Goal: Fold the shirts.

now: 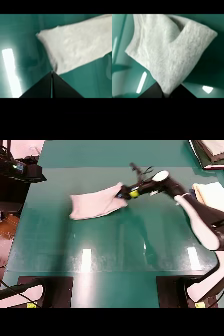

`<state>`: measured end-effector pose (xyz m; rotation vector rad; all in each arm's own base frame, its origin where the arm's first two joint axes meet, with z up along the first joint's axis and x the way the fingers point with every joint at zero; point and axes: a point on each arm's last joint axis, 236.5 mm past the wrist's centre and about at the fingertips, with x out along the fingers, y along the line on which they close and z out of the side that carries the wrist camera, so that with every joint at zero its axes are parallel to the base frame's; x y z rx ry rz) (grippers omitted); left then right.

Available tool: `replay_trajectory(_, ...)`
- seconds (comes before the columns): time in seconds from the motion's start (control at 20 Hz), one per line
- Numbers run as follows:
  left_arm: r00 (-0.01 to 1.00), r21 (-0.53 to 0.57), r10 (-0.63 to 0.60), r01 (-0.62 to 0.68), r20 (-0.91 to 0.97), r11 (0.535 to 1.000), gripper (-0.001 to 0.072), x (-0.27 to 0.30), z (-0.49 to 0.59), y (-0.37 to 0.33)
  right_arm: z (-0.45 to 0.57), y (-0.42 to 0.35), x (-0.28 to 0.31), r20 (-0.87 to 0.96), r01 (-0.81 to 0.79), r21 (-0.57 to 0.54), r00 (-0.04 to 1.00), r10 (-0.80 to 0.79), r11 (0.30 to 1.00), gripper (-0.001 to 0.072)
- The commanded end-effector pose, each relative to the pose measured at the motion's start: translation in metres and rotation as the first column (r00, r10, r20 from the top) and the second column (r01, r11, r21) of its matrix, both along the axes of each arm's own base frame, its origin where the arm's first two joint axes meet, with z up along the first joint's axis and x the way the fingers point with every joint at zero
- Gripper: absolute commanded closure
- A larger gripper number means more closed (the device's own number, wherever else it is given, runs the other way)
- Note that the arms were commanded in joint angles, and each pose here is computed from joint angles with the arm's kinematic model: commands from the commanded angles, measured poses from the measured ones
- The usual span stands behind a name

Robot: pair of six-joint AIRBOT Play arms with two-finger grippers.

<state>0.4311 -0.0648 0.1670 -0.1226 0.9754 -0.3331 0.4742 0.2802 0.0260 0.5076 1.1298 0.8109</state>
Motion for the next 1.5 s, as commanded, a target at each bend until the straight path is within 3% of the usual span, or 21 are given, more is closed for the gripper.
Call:
replay_trajectory(0.0, 0.999, -0.042, -0.033, 0.034, 0.015, 0.999, 0.0687, 0.004, -0.007, -0.026, 0.041, -0.109, 0.031, 0.108, 0.18, -0.112, 0.98, -0.168, 0.977, 0.0703)
replay_trajectory(0.2, 0.994, -0.046, -0.111, 0.112, 0.011, 0.993, 0.0686, -0.003, -0.02, -0.067, 0.084, -0.245, 0.049, 0.217, 0.435, -0.134, 0.89, -0.402, 0.89, 0.0703)
replay_trajectory(0.4, 0.983, -0.058, -0.182, 0.181, -0.016, 0.982, 0.0687, -0.018, -0.026, -0.096, 0.101, -0.366, 0.055, 0.288, 0.661, -0.11, 0.736, -0.612, 0.743, 0.0704)
replay_trajectory(0.5, 0.98, -0.067, -0.199, 0.197, -0.028, 0.978, 0.0687, -0.023, -0.027, -0.103, 0.108, -0.415, 0.054, 0.34, 0.733, -0.103, 0.661, -0.669, 0.672, 0.0704)
replay_trajectory(0.7, 0.982, -0.083, -0.185, 0.181, -0.037, 0.98, 0.0687, -0.023, -0.026, -0.106, 0.143, -0.469, 0.052, 0.465, 0.794, -0.091, 0.568, -0.679, 0.601, 0.0704)
replay_trajectory(0.85, 0.982, -0.083, -0.185, 0.181, -0.037, 0.98, 0.0687, -0.023, -0.026, -0.106, 0.186, -0.485, 0.051, 0.547, 0.807, -0.069, 0.522, -0.654, 0.587, 0.0704)
replay_trajectory(1.2, 0.981, -0.081, -0.188, 0.185, -0.037, 0.979, 0.0687, -0.024, -0.027, -0.106, 0.267, -0.469, 0.032, 0.659, 0.753, -0.088, 0.535, -0.529, 0.652, 0.0705)
replay_trajectory(1.45, 0.981, -0.081, -0.189, 0.185, -0.036, 0.979, 0.0687, -0.024, -0.027, -0.106, 0.261, -0.487, -0.014, 0.615, 0.783, -0.194, 0.566, -0.549, 0.591, 0.0704)
